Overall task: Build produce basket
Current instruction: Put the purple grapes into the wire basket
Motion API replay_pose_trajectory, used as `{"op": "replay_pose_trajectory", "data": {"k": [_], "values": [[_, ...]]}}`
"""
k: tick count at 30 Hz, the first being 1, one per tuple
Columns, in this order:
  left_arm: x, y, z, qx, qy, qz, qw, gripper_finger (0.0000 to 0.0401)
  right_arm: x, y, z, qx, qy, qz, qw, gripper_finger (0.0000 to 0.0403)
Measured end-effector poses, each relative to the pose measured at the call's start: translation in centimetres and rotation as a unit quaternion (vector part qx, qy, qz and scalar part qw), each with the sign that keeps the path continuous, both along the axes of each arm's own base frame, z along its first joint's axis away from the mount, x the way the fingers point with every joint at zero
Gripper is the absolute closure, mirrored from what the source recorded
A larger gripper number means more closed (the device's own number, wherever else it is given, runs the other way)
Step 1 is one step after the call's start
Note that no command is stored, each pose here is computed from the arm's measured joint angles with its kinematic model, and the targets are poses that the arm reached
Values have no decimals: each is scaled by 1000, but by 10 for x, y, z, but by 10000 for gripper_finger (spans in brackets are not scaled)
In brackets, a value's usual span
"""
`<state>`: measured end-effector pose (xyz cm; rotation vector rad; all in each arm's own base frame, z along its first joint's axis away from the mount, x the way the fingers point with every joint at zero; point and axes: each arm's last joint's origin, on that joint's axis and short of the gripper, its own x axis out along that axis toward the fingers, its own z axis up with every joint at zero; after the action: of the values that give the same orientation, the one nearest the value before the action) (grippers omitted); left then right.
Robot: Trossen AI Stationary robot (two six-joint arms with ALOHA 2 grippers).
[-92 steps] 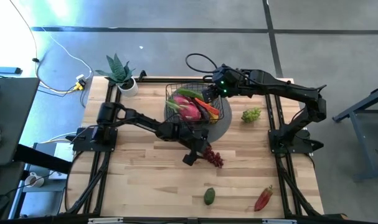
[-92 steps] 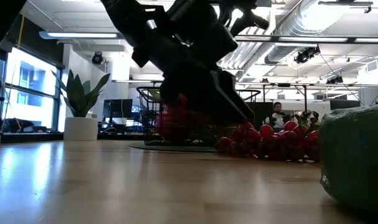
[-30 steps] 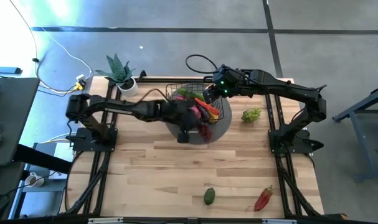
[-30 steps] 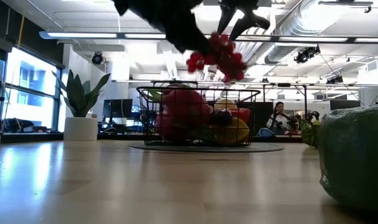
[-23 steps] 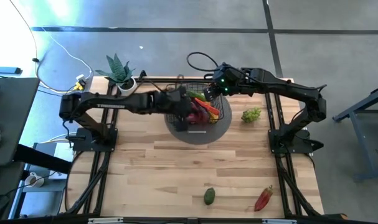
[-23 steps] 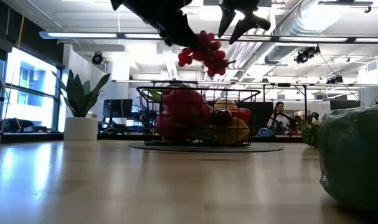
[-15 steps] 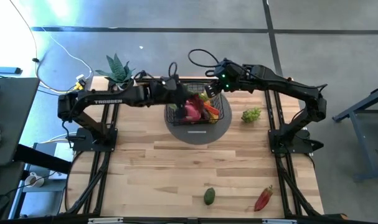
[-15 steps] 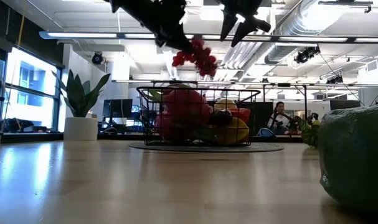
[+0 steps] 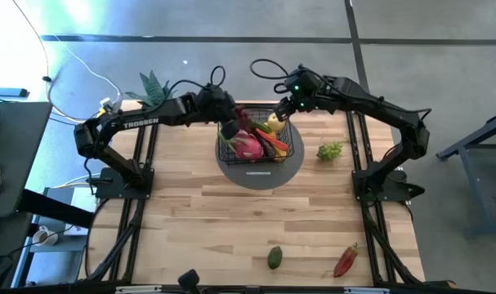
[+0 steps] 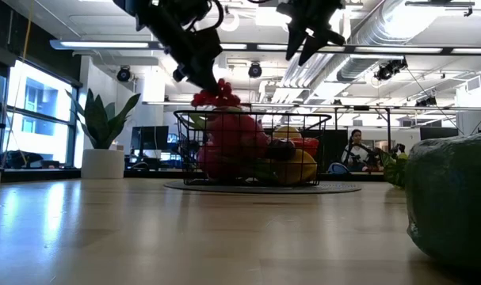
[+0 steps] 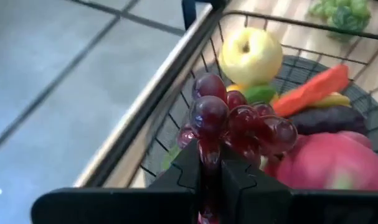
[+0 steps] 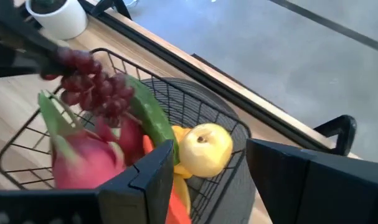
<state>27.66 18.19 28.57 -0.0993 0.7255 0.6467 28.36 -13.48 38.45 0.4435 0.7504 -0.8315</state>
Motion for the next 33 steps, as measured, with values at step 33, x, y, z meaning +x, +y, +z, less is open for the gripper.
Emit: {"op": "replay_pose_trajectory", "data": {"k": [33], "values": [[7, 17, -31, -113, -51, 165, 978, 319, -28, -31, -7, 17, 85, 22, 996, 222]]}}
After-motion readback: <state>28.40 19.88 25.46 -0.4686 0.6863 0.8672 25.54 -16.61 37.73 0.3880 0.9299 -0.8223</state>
